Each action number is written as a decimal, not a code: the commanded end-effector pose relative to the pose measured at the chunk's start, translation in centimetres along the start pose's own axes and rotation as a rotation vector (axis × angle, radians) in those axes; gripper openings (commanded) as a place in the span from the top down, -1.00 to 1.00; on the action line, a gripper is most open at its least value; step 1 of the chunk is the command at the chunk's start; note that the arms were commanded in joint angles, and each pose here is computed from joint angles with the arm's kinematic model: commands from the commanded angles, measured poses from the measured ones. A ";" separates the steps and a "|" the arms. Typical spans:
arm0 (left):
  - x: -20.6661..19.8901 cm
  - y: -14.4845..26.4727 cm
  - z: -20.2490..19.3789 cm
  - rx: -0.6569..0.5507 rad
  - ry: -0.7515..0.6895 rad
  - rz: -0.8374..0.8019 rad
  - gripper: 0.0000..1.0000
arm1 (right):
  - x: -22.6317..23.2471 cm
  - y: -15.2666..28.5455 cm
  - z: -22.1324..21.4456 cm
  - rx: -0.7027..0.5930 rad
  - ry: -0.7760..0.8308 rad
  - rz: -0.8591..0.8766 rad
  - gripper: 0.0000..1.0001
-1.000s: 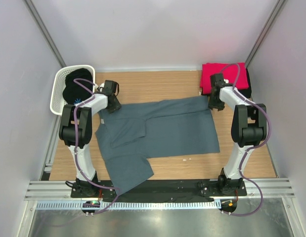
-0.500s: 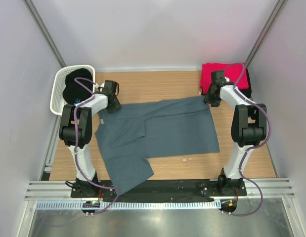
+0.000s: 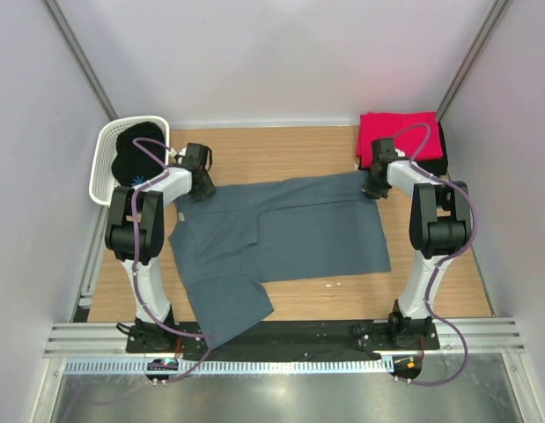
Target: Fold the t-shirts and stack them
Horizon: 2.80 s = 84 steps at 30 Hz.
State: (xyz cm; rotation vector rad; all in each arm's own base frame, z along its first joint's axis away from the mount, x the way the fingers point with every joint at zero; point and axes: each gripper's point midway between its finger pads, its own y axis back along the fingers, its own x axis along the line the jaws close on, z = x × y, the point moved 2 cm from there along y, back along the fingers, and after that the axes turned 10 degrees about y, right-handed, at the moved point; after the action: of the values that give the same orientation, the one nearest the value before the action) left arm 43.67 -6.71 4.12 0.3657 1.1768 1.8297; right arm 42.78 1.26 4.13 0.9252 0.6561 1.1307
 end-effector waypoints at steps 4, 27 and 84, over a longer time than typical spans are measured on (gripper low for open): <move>2.3 -0.9 -0.7 0.028 -0.037 0.093 0.12 | -2.9 1.6 1.3 -0.068 0.037 -0.146 0.97; -3.9 4.9 5.2 -0.078 -0.093 -0.149 -0.05 | 4.4 10.6 8.7 -0.251 0.101 0.267 -0.22; 5.9 20.5 -5.4 0.127 0.232 -0.167 -0.72 | 0.4 14.8 -4.8 -0.114 -0.104 0.203 -0.99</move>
State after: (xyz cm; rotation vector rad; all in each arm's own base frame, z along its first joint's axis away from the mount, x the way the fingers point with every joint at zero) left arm 32.86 -8.06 23.21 0.0062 1.1666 1.6139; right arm 36.10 5.72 18.13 0.8545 0.3810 1.4049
